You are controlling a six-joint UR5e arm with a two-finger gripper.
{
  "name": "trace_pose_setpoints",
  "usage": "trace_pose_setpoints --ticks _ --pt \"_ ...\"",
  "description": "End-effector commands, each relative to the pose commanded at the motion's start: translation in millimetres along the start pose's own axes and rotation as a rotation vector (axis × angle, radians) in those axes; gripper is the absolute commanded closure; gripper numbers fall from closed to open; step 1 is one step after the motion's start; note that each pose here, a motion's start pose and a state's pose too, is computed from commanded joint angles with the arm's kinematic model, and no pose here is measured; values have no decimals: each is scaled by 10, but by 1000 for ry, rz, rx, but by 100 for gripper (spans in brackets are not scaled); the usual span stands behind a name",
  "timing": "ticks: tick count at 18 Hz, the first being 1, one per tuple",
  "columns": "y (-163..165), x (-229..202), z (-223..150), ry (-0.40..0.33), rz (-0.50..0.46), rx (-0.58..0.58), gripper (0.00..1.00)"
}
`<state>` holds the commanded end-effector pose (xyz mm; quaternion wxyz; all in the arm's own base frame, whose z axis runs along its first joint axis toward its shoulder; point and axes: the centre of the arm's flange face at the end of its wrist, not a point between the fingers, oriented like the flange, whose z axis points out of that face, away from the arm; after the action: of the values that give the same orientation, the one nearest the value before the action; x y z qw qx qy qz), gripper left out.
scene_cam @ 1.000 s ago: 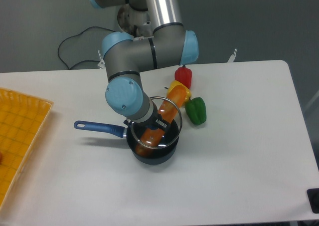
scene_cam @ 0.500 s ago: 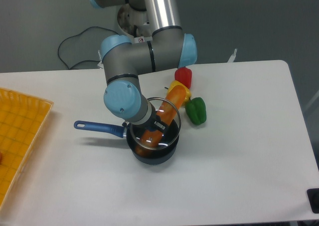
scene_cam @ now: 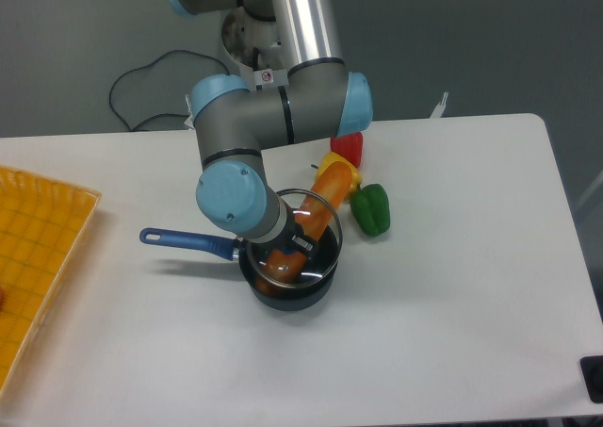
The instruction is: Close the pot lid
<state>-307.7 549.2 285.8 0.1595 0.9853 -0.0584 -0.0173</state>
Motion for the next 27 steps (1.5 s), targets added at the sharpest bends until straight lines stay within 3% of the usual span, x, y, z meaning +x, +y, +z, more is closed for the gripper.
trace_pose_setpoints --ticks 8,16,27 --pt "-33 12 3 -1 4 2 40" --pt "-49 -7 1 -7 4 5 7" --pt "-1 -27 -163 -26 -2 28 1"
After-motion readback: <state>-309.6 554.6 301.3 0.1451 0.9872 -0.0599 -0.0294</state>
